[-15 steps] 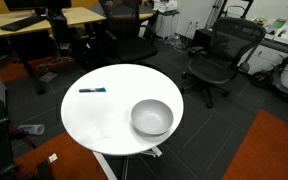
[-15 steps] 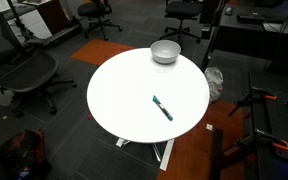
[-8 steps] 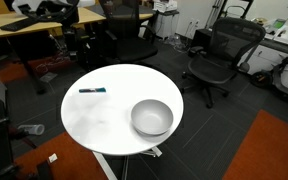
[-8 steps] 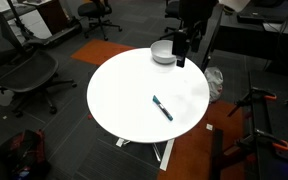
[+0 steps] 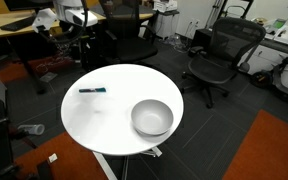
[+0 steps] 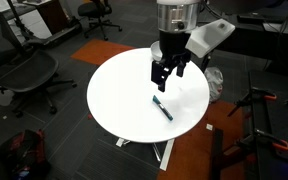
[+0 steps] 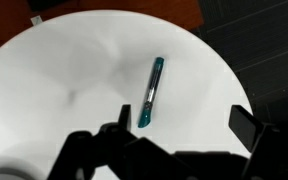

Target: Pick up the marker and place it in the bowl

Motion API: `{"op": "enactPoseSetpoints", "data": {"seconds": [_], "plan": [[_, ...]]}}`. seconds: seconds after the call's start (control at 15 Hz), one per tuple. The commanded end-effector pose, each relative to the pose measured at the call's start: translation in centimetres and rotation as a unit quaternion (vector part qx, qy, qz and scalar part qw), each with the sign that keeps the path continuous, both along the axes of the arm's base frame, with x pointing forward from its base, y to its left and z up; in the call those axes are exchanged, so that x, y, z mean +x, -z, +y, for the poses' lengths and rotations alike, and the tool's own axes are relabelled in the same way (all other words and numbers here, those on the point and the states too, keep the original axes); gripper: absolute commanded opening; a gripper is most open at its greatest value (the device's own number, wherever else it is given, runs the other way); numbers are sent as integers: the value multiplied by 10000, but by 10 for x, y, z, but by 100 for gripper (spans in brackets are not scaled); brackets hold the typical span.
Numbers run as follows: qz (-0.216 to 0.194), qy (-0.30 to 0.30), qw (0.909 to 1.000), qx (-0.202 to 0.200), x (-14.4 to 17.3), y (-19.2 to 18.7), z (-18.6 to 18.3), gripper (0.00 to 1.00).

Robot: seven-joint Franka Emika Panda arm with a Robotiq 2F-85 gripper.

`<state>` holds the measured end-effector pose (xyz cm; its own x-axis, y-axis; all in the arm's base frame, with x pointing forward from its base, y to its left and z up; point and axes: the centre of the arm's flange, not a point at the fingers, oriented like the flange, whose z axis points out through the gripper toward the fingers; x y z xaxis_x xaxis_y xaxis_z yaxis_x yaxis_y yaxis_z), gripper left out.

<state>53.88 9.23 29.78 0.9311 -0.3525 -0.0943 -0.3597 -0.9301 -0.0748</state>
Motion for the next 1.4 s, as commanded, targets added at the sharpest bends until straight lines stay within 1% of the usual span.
{"op": "enactPoseSetpoints", "data": {"seconds": [0.0, 0.2, 0.4, 0.73, 1.13, 1.33], "plan": [[-125, 378, 9991, 168, 25, 30, 11, 100], [-88, 708, 9974, 131, 34, 54, 15, 100], [127, 1076, 9941, 3, 39, 78, 22, 100], [377, 1468, 9884, -97, 40, 100, 28, 100], [504, 1552, 9865, -154, 38, 118, 20, 100], [459, 1530, 9869, -217, 36, 126, 17, 100]]}}
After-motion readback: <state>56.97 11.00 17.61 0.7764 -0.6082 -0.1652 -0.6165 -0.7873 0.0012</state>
